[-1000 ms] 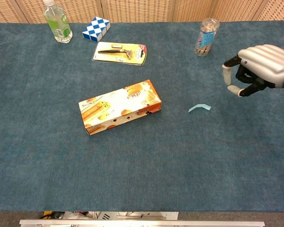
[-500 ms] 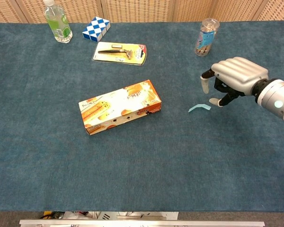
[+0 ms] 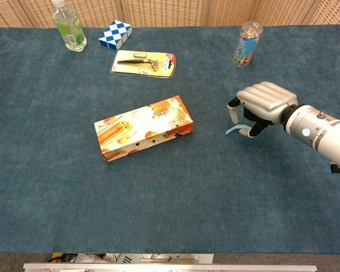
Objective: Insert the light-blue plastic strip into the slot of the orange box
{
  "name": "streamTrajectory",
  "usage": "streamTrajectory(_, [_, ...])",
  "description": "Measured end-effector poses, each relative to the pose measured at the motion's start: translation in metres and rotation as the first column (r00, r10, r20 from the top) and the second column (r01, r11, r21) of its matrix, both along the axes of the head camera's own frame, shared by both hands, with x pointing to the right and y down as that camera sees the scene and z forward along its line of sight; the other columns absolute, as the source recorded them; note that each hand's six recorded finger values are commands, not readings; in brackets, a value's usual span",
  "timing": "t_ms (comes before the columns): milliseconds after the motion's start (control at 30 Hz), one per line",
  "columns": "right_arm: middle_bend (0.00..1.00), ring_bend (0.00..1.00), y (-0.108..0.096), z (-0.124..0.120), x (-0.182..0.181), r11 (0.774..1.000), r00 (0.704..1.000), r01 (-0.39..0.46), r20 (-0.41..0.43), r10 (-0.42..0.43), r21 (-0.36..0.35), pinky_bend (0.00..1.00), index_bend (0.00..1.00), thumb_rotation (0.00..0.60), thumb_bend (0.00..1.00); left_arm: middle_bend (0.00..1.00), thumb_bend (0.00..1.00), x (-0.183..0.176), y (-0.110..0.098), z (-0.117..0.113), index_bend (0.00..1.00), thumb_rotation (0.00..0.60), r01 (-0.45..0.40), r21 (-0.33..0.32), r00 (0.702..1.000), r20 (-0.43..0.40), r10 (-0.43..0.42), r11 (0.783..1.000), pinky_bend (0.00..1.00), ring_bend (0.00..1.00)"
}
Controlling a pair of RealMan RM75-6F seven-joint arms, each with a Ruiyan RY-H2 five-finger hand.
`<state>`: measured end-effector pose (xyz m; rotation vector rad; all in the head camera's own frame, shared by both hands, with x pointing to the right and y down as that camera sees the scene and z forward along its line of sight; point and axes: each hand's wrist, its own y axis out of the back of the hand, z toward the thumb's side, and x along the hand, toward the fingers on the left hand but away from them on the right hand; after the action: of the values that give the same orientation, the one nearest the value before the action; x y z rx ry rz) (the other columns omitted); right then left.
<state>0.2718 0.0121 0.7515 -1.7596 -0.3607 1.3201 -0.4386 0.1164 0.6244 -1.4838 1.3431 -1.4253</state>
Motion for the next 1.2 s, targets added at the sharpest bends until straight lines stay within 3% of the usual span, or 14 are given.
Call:
streamTrajectory(733, [1.0,1.0,-0.005,0.026,-0.015,1.0,0.998,0.024,-0.051,-0.025,-0.02,1.0,0.53,0.6,0.26,0.27,0.35,-0.005,0.001,0.003,0.08,0.6,0.013,-0.005,1.0,0.0,-0.013,1.0,0.3,0.29])
streamTrajectory(933, [1.0,1.0,-0.005,0.03,-0.018,0.999,0.998,0.025,-0.056,-0.026,-0.026,1.0,0.53,0.6,0.34,0.27,0.35,-0.007,0.002,0.003,0.08,0.6,0.018,-0.004,1.0,0.0,-0.018,1.0,0.3,0.29])
streamTrajectory(1200, [1.0,1.0,-0.005,0.033,-0.019,0.999,0.998,0.02,-0.064,-0.022,-0.029,1.0,0.53,0.6,0.35,0.27,0.35,-0.008,0.002,0.003,0.08,0.6,0.021,-0.005,1.0,0.001,-0.021,1.0,0.3,0.29])
